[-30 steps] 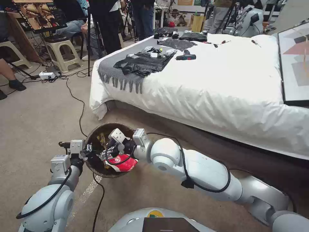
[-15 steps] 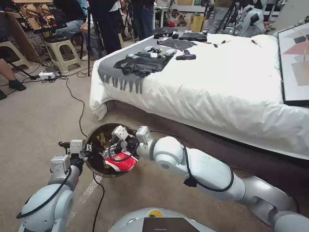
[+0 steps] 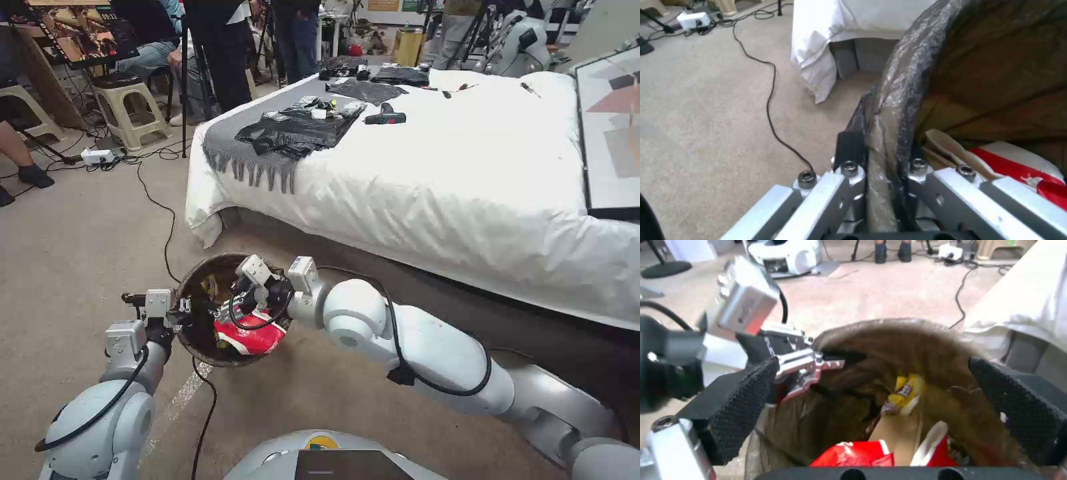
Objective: Pick up the trash bin, then pick up the garbage from the floor and place it into the trash bin.
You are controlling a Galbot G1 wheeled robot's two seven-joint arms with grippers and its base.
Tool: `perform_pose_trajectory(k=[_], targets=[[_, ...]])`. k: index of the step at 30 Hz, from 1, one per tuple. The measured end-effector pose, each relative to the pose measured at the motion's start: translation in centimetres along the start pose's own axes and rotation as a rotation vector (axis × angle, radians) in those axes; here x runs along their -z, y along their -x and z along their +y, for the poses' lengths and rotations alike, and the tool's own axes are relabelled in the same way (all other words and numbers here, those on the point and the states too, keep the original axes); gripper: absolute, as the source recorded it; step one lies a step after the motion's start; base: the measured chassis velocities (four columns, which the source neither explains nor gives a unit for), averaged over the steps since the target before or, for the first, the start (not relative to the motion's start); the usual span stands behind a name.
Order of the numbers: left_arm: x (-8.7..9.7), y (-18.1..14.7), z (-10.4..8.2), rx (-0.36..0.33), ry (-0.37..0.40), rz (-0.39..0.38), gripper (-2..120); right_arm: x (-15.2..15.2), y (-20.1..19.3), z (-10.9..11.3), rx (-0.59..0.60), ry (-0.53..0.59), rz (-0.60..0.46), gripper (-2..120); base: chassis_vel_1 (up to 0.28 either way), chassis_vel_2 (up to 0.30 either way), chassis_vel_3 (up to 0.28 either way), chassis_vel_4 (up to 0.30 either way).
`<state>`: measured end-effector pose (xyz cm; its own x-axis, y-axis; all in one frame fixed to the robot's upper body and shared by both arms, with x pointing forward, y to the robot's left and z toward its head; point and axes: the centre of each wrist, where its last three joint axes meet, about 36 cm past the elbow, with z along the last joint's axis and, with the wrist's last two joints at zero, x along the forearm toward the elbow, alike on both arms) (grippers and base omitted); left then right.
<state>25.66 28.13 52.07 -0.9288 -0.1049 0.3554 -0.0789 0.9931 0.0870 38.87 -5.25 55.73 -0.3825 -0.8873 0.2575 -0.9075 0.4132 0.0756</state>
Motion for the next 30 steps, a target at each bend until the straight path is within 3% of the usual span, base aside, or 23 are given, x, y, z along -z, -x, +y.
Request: perform_pose_trajectory(k=[16,26,30], targets=[[0.0,0.0,0.0,0.000,-0.003,0.000,3,2.3,-6.8,-1.1,-0.131,0.031,-0.180,100,0.000,0.000,0.000,0.000],[0.0,0.0,0.1,0.000,-0.002,-0.001,3,0.4,-10.3,-3.4,-0.308,0.074,-0.258,100,0.000,0.000,0.000,0.000],[0.0,0.0,0.1,0.000,-0.002,-0.001,3,-1.9,-12.2,-4.2,-0.403,0.080,-0.273,100,0.000,0.000,0.000,0.000]])
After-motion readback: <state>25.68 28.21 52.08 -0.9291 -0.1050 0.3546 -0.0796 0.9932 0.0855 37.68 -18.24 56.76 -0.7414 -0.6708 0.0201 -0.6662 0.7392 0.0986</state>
